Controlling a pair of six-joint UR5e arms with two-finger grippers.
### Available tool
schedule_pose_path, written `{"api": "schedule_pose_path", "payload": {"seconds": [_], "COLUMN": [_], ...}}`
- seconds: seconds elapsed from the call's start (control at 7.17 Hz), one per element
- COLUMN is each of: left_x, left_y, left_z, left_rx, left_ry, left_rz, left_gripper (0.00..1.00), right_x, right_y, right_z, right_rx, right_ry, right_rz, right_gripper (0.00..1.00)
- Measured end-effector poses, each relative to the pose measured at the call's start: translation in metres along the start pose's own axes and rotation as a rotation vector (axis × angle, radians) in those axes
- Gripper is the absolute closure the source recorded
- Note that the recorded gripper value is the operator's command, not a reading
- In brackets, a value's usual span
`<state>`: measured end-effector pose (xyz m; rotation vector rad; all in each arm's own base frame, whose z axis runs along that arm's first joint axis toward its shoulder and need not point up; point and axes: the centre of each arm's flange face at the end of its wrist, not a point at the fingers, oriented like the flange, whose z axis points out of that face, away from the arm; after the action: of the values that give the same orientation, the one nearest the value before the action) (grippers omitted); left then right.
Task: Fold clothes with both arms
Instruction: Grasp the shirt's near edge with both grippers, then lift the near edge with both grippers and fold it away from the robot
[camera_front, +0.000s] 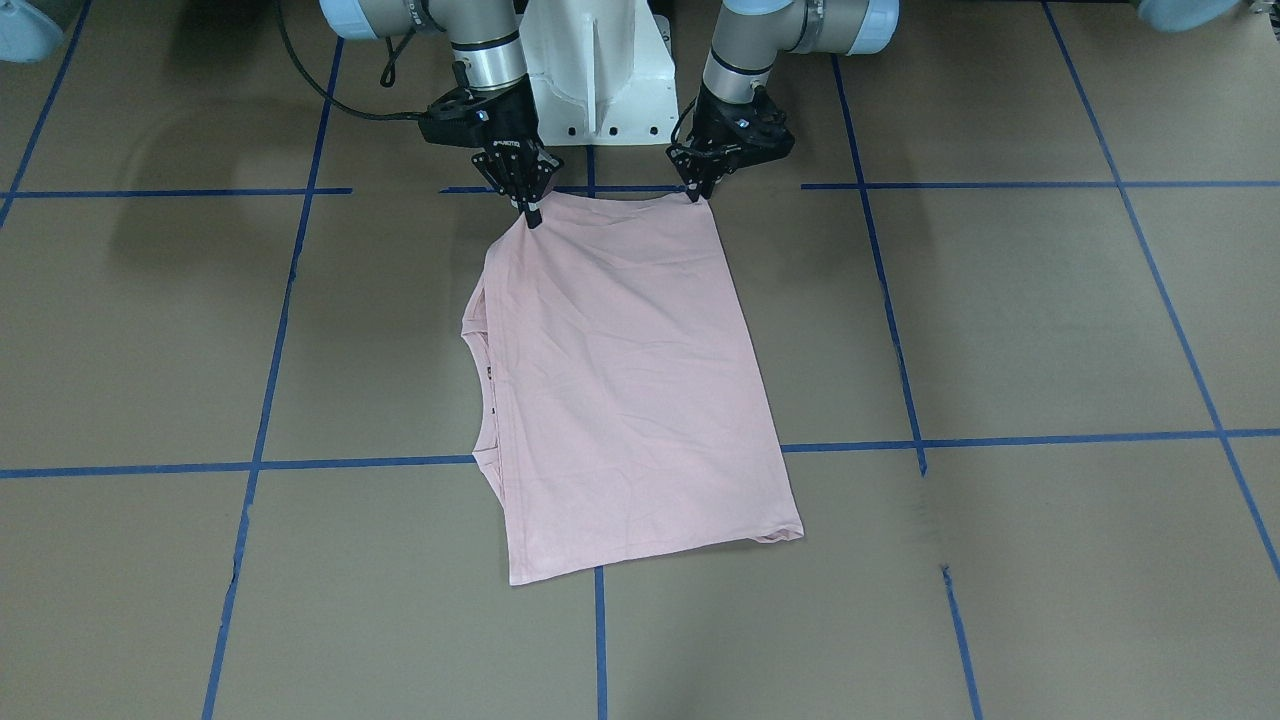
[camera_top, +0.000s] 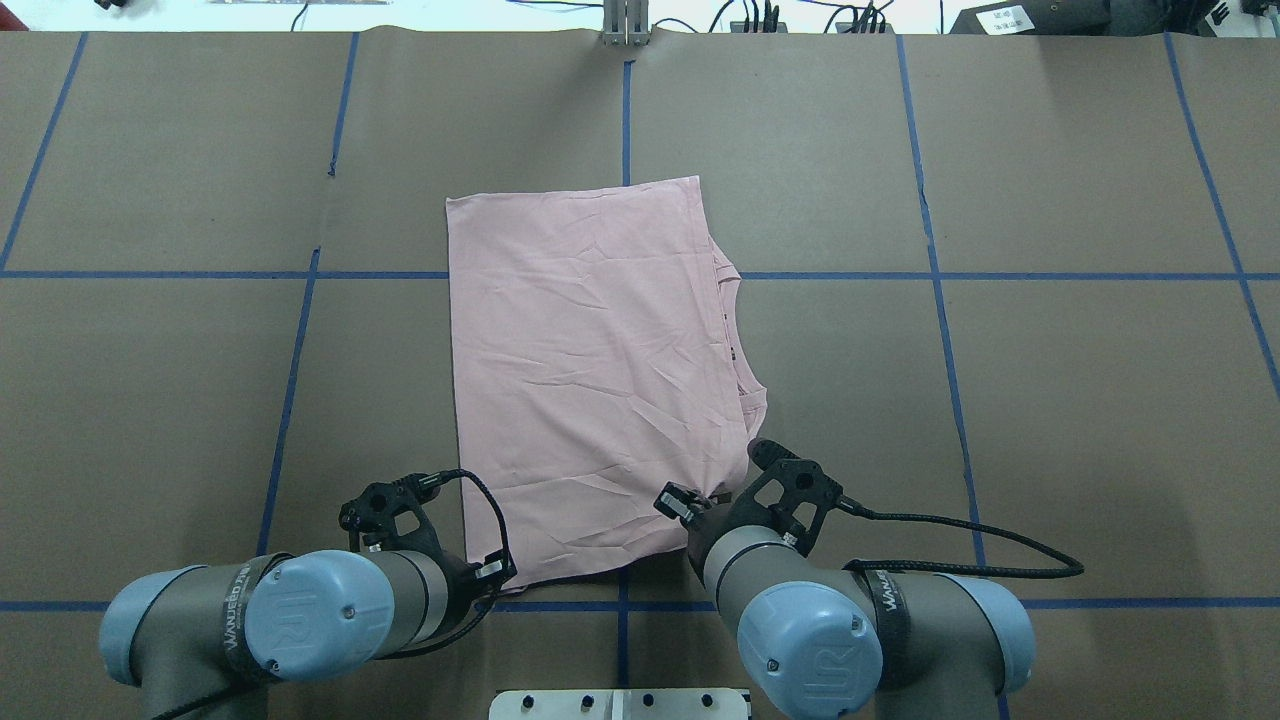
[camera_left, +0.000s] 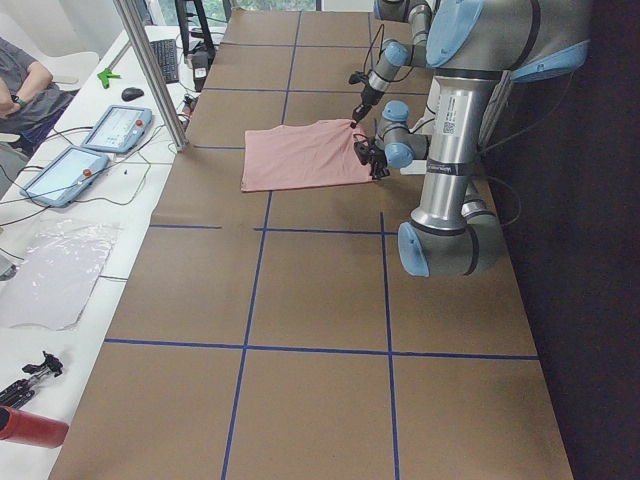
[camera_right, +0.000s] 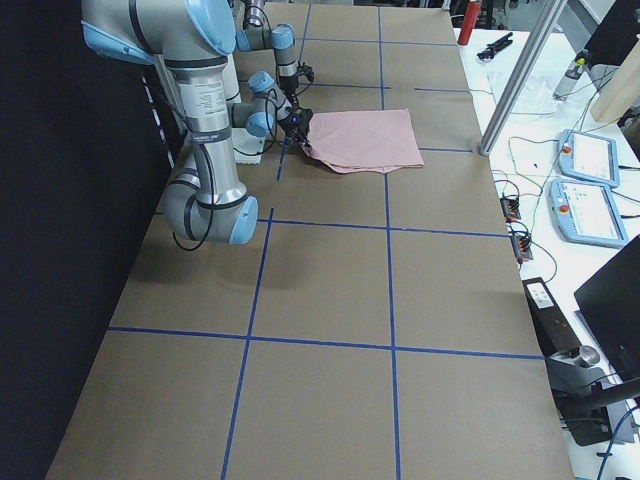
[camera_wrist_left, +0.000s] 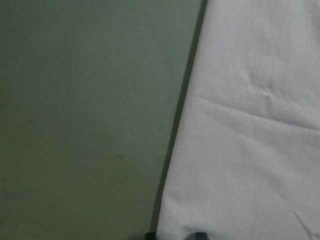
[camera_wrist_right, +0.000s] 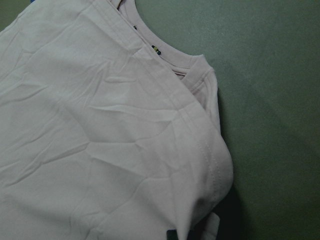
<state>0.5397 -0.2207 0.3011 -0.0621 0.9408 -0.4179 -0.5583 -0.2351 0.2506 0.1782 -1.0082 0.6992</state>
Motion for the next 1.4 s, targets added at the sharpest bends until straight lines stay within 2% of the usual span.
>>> {"api": "schedule_pose_path", "payload": {"seconds": [0.42,0.7,0.84,0.98,1.26,1.4], "left_x": [0.000,0.007,0.013,0.022,0.047,0.058], "left_y": [0.000,-0.004,-0.011,-0.019,-0.029,-0.031], "left_z": [-0.001,-0.019,-0.041,-0.077,-0.163,-0.189], "left_rx": [-0.002,-0.004,0.000,-0.007,-0.061,-0.071], "left_ry": [0.002,0.027,0.041,0.044,0.048,0.048], "left_rz": [0.002,0.053,0.097,0.135,0.174,0.181], "left_gripper": [1.00,1.00,1.00,1.00,1.00,1.00], "right_x": [0.000,0.006,0.007,0.003,-0.006,-0.006], "right_y": [0.000,-0.003,-0.006,-0.010,-0.017,-0.020], "right_z": [0.000,0.000,-0.007,-0.028,-0.098,-0.124], "right_rx": [0.000,0.003,0.001,-0.003,-0.031,-0.043], "right_ry": [0.000,0.007,0.008,0.015,0.029,0.035], "right_rz": [0.000,-0.005,-0.008,-0.014,-0.035,-0.044], "right_gripper": [1.00,1.00,1.00,1.00,1.00,1.00]}}
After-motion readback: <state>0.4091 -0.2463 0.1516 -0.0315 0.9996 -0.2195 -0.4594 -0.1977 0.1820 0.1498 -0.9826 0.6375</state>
